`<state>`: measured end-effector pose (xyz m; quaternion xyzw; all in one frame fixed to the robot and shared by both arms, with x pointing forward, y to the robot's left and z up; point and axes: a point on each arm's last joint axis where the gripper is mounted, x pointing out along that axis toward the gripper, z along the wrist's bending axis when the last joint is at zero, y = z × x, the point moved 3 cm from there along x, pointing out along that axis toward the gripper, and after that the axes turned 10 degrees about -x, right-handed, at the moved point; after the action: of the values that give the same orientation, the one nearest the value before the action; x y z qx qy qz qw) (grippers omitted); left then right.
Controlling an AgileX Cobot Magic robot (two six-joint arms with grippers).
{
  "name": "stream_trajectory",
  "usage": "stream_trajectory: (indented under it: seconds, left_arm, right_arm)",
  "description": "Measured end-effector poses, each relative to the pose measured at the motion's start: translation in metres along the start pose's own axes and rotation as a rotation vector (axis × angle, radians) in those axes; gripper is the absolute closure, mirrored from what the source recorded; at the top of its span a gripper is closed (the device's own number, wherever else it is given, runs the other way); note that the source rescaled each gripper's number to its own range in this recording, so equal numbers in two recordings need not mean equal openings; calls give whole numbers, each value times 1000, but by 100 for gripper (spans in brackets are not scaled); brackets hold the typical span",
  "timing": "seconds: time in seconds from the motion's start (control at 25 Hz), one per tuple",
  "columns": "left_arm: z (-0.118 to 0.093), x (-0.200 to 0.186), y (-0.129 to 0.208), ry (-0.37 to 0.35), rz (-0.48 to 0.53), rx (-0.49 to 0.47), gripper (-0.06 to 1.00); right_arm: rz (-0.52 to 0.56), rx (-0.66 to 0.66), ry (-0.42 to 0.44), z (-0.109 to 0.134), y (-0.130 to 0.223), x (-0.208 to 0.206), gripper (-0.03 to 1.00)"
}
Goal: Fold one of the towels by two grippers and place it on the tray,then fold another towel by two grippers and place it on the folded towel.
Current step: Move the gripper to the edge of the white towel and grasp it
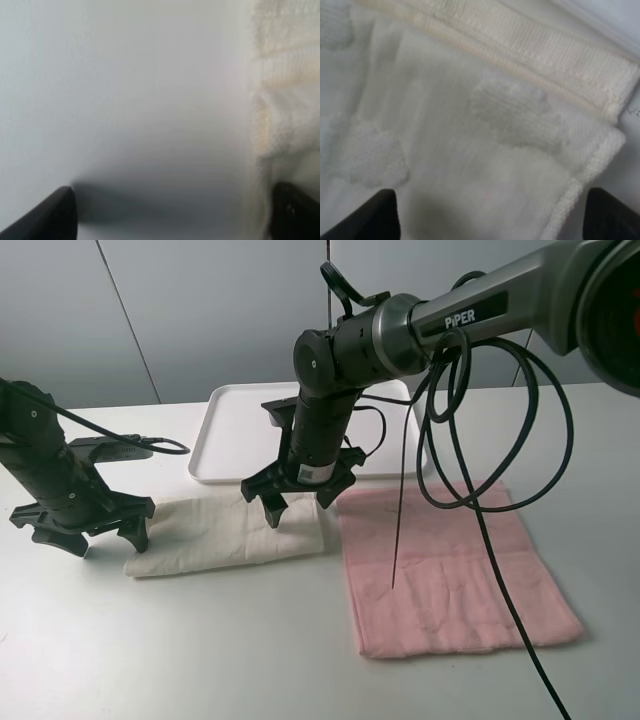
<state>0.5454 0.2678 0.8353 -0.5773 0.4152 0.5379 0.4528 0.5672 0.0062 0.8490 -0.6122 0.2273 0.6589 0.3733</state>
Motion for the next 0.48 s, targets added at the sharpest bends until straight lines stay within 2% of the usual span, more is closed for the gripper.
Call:
stream_trajectory:
  seconds: [0.48]
  left_arm:
    - [1,0,0,-1,4,-2,-5]
  right_arm:
    - [-32,-34,51,-6,-4,0,17]
